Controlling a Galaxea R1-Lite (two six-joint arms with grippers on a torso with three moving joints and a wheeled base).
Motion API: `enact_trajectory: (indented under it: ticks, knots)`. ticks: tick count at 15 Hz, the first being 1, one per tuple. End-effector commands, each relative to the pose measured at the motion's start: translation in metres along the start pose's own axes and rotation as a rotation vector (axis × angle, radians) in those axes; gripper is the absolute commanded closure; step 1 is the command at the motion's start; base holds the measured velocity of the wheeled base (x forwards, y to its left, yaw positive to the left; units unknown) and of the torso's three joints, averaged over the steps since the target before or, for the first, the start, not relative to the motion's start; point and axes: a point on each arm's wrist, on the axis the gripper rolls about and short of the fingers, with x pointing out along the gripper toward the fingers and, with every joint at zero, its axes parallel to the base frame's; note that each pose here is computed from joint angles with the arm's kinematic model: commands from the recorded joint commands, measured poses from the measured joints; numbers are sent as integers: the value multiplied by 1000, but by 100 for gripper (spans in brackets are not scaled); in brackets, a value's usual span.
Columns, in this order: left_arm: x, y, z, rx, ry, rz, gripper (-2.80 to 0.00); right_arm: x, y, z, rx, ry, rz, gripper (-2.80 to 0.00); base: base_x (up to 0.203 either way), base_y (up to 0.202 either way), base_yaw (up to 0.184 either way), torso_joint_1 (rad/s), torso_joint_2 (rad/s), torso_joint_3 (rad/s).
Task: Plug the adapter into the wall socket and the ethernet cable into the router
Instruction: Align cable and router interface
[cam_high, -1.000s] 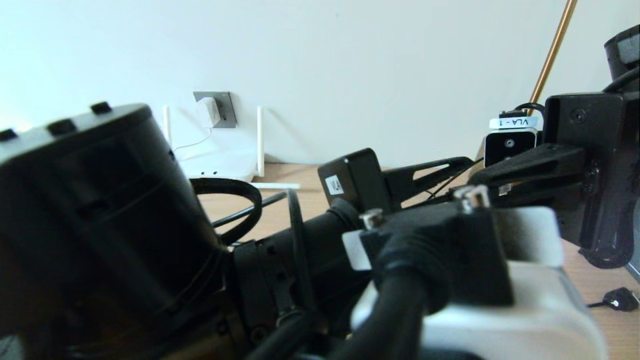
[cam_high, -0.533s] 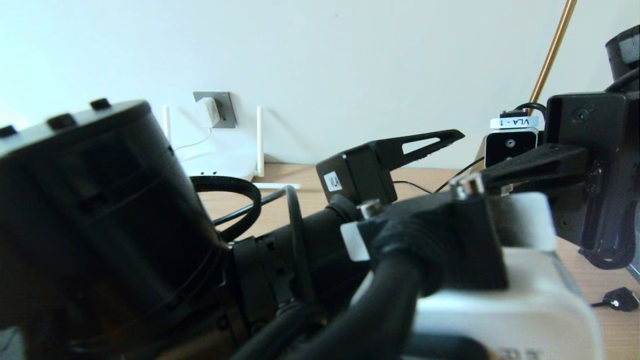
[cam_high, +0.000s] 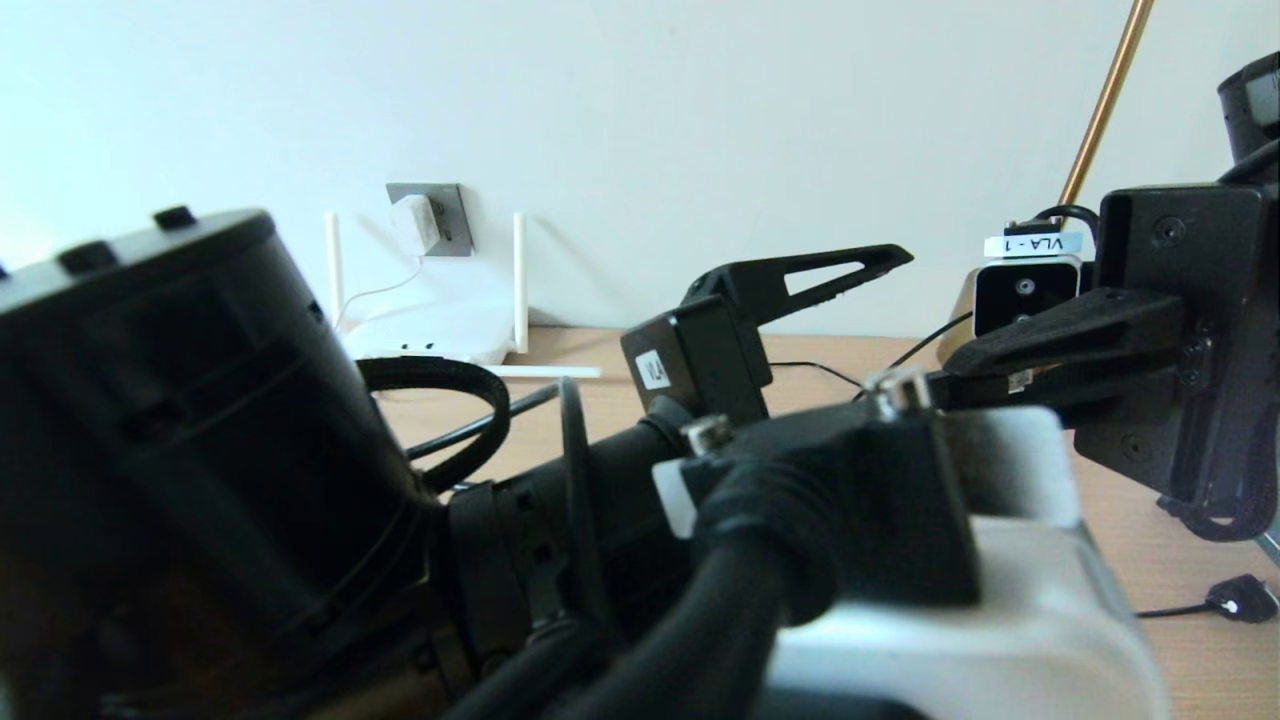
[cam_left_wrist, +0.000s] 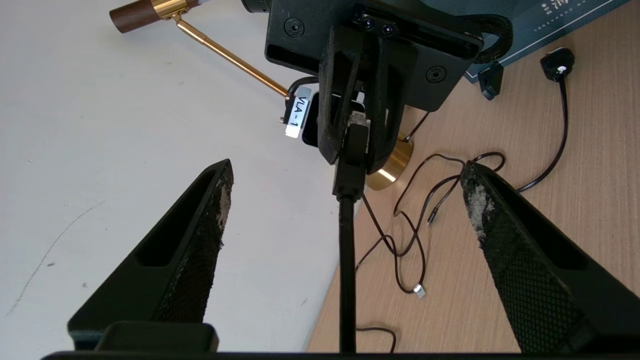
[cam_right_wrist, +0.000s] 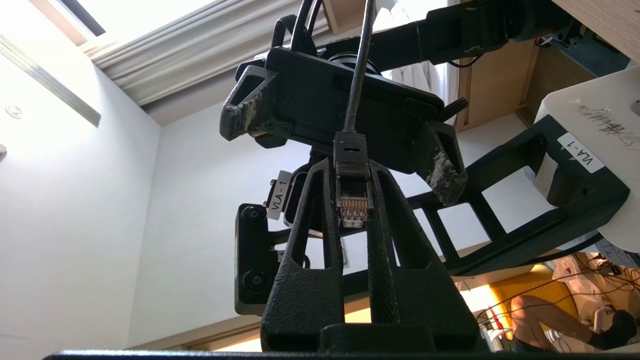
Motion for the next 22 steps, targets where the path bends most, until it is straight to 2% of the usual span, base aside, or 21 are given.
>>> enact_trajectory:
  ticks: [1, 2, 3, 22]
  knots:
    - [-1, 0, 0, 5, 1, 2, -280, 0, 0, 0, 9, 8, 2, 0, 0, 0, 0, 0, 0, 0]
    - [-2, 1, 0, 5, 0, 3, -280, 0, 0, 0, 10, 8, 1, 0, 0, 0, 0, 0, 0, 0]
    - [-1, 0, 0, 5, 0, 4, 0, 0, 0, 0, 10, 8, 1, 0, 0, 0, 0, 0, 0, 0]
    - [0, -2, -1, 4, 4, -6, 0, 2, 2, -5, -4, 21, 1, 0, 0, 0, 0, 0, 0, 0]
